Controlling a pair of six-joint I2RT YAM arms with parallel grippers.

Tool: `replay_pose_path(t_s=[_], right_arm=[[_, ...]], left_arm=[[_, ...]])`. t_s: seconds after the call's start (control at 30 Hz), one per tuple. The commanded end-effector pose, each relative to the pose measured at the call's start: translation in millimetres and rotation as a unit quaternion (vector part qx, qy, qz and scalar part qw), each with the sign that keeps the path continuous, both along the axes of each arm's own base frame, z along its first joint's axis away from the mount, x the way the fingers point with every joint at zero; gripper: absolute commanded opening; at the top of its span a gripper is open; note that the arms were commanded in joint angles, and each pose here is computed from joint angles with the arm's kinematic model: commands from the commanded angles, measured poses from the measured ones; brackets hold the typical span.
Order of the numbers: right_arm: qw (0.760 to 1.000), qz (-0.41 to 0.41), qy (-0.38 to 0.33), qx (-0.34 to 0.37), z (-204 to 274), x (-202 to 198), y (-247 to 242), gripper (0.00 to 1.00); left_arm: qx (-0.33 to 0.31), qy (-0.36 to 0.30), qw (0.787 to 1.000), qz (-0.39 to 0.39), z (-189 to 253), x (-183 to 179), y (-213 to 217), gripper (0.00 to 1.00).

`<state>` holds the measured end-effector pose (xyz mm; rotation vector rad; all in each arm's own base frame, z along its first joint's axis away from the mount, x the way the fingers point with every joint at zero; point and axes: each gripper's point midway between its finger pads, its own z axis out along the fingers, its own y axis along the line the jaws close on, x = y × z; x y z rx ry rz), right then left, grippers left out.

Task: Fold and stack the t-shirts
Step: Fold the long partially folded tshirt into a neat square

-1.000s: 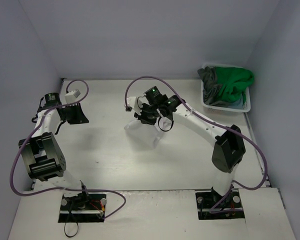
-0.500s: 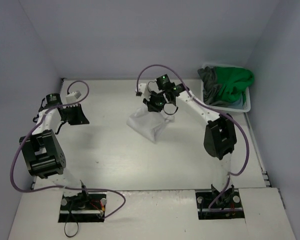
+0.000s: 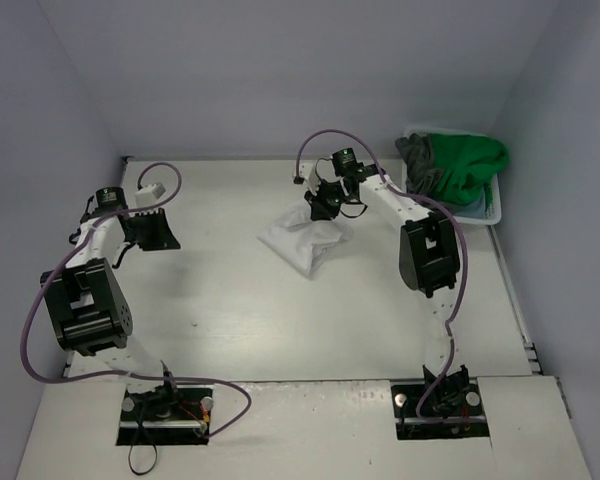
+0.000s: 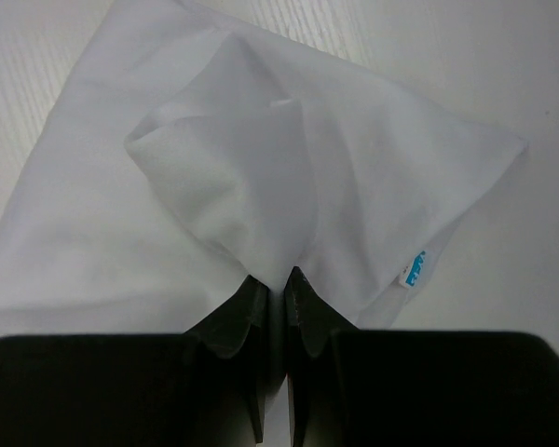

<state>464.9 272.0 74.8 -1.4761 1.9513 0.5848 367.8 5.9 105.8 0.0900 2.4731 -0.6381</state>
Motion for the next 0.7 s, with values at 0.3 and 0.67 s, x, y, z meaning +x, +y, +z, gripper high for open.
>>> replay_pose_path(t_s=[0.3, 0.67], right_arm=[[0.997, -0.040, -0.048, 0.047, 2, 52, 4, 0.25], [0.976, -0.193, -0.101, 0.030, 6, 93, -20, 0.39]], left_arm=[[0.006, -0.013, 0.999, -0.032, -1, 8, -14, 0.00], [0.018, -0.017, 0.993, -0.116, 0, 5, -61, 0.00]])
